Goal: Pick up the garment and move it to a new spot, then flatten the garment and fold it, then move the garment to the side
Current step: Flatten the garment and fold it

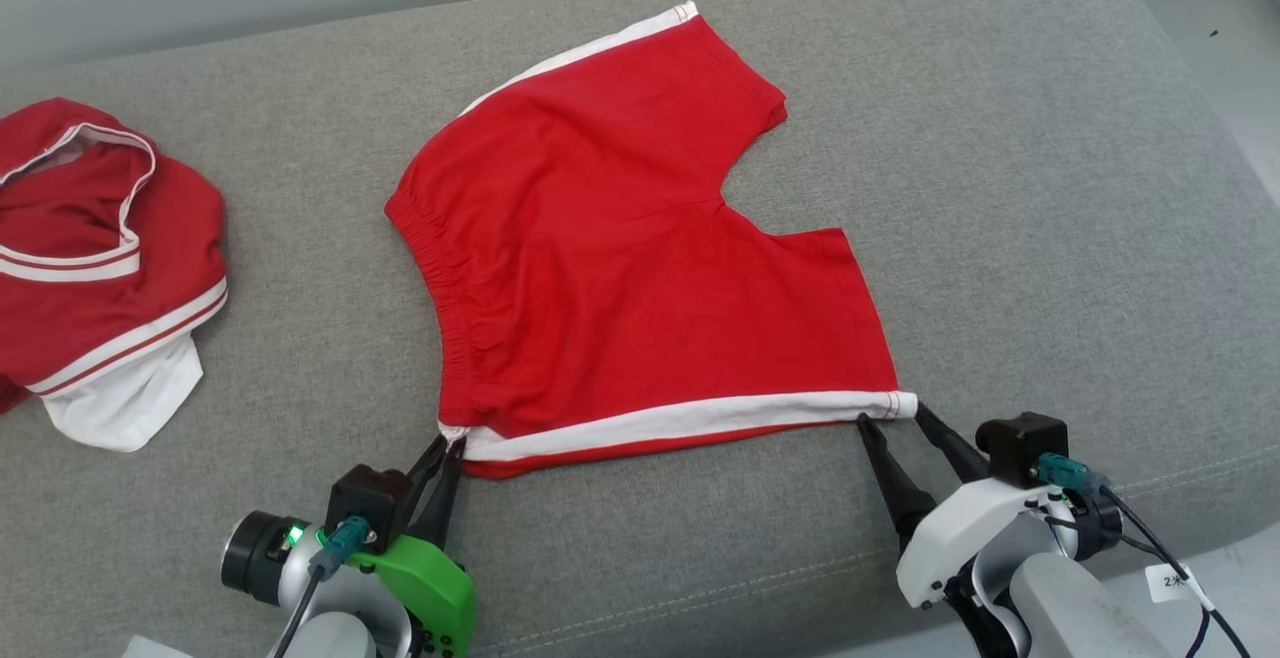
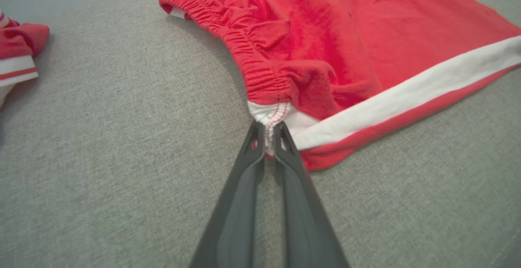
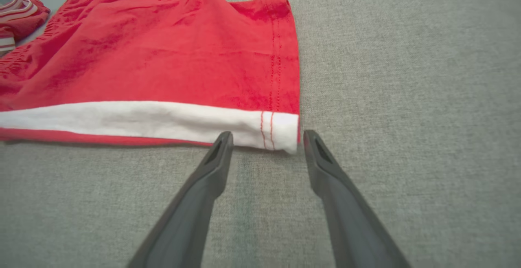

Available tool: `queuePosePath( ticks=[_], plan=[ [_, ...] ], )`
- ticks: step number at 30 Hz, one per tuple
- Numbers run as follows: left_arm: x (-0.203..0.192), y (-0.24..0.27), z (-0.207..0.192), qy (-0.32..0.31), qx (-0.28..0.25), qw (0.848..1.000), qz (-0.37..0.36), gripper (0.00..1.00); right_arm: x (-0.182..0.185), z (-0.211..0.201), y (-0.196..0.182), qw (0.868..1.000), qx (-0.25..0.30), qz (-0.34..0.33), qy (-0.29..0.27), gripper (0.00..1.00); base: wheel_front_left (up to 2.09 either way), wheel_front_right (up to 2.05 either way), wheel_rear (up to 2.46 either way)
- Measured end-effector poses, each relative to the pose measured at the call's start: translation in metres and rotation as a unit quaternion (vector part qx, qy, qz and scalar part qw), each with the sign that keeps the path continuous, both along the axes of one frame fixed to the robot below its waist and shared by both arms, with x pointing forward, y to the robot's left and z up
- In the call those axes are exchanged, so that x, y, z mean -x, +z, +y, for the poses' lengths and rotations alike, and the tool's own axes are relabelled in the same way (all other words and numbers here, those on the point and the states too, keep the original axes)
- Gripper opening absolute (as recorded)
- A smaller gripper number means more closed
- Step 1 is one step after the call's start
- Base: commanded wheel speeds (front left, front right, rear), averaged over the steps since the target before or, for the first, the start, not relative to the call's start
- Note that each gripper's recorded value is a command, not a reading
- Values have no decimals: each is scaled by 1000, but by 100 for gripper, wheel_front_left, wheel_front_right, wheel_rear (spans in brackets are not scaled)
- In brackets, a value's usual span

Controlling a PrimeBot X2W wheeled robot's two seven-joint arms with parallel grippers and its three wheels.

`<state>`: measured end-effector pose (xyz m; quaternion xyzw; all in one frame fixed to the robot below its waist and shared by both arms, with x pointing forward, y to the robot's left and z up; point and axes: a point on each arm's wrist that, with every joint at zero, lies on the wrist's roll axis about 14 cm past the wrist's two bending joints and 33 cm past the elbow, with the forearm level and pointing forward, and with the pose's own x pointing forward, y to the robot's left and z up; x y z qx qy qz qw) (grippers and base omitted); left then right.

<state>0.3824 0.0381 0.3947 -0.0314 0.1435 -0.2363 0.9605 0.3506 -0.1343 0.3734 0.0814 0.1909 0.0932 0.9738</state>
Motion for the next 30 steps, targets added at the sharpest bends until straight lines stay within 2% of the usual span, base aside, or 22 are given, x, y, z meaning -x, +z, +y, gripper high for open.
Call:
queuePosePath(
  ticks=[5,6,11,14,16,19,21,25,30],
  plan=[
    [0,3,1,3,1,1000,-4,0,1,10,-3,1000,-8,8,11,70,0,0,0],
    [0,4,1,3,2,1000,-6,0,-1,13,-2,1000,-9,6,16,56,0,0,0],
    [-1,7,0,3,3,1000,-10,0,-3,17,-1,1000,-10,6,24,44,0,0,0],
    [-1,8,0,2,3,1000,-11,0,-2,19,-2,1000,-10,9,27,30,0,0,0],
    [-1,9,-1,2,4,1000,-12,0,-3,18,-1,1000,-11,8,25,27,0,0,0],
    [-4,15,0,12,19,1000,-16,0,-9,16,6,1000,-14,-3,21,13,0,0,0],
    [-8,21,2,25,33,999,-20,0,-18,12,17,1000,-17,-22,14,0,0,0,0],
    [-16,34,7,45,60,997,-31,0,-40,-3,48,997,-14,-74,-1,0,0,0,0],
    [-19,46,6,48,72,995,-48,0,-50,-10,72,993,-10,-115,-4,0,0,0,0]
  ],
)
